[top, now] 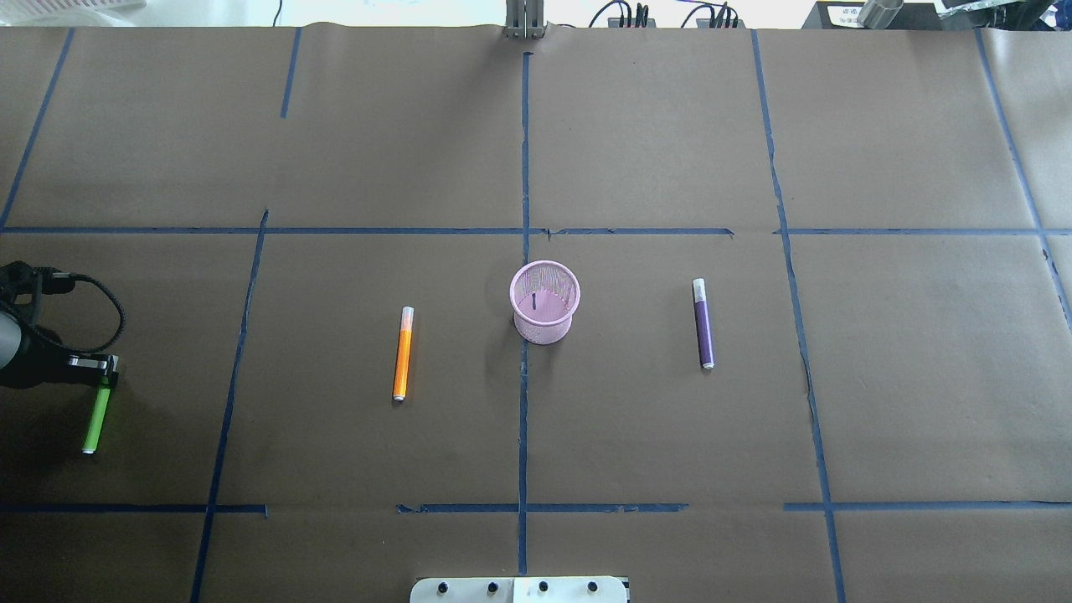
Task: Collect pens into pen holder
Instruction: 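Lower the left gripper onto the green marker and grasp it, then lift the green marker and carry it over the pink cup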
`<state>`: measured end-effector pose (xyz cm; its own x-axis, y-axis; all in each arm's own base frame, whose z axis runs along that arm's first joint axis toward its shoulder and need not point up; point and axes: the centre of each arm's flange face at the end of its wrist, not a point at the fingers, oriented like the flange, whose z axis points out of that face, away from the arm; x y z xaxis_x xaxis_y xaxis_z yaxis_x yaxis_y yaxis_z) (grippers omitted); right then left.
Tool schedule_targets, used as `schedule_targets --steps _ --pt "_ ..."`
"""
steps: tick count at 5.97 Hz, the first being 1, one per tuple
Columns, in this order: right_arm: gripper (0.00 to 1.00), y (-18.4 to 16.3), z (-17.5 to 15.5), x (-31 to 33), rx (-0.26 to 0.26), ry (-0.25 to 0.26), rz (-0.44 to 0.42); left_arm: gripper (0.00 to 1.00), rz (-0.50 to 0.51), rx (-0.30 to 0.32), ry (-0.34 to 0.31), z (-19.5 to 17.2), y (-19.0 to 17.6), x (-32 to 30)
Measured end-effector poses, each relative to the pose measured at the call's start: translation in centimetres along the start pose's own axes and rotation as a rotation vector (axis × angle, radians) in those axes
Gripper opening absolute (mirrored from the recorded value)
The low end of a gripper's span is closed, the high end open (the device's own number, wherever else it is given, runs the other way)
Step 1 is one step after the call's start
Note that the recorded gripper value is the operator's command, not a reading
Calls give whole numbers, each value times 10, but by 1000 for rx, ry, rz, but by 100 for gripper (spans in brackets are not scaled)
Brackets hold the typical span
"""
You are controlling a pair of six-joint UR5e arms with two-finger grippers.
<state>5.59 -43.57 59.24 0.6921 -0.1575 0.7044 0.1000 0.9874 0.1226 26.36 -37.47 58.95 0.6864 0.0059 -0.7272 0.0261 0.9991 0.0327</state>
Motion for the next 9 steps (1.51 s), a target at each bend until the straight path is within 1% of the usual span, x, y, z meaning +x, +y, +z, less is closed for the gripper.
schedule_targets --steps 1,2,3,4,5,6,7,8,9 --pt "100 0 0 0 0 0 0 0 6 9 11 -5 -2 6" --pt "100 0 0 0 0 0 0 0 26 52 35 -23 -6 23" --pt "100 0 0 0 0 0 0 1 63 140 64 -49 -15 50" --pt "100 0 0 0 0 0 0 3 109 235 111 -75 -30 88" --pt "100 0 -1 -1 1 0 -1 6 162 315 199 -104 -48 141" --pt "100 0 -1 -1 2 0 -1 7 205 388 286 -134 -63 193" --pt "100 0 -1 -1 2 0 -1 5 219 481 340 -160 -74 237" --pt "100 0 -1 -1 2 0 -1 4 196 587 368 -175 -77 279" --pt "100 0 -1 -1 2 -1 0 4 168 676 380 -180 -73 328"
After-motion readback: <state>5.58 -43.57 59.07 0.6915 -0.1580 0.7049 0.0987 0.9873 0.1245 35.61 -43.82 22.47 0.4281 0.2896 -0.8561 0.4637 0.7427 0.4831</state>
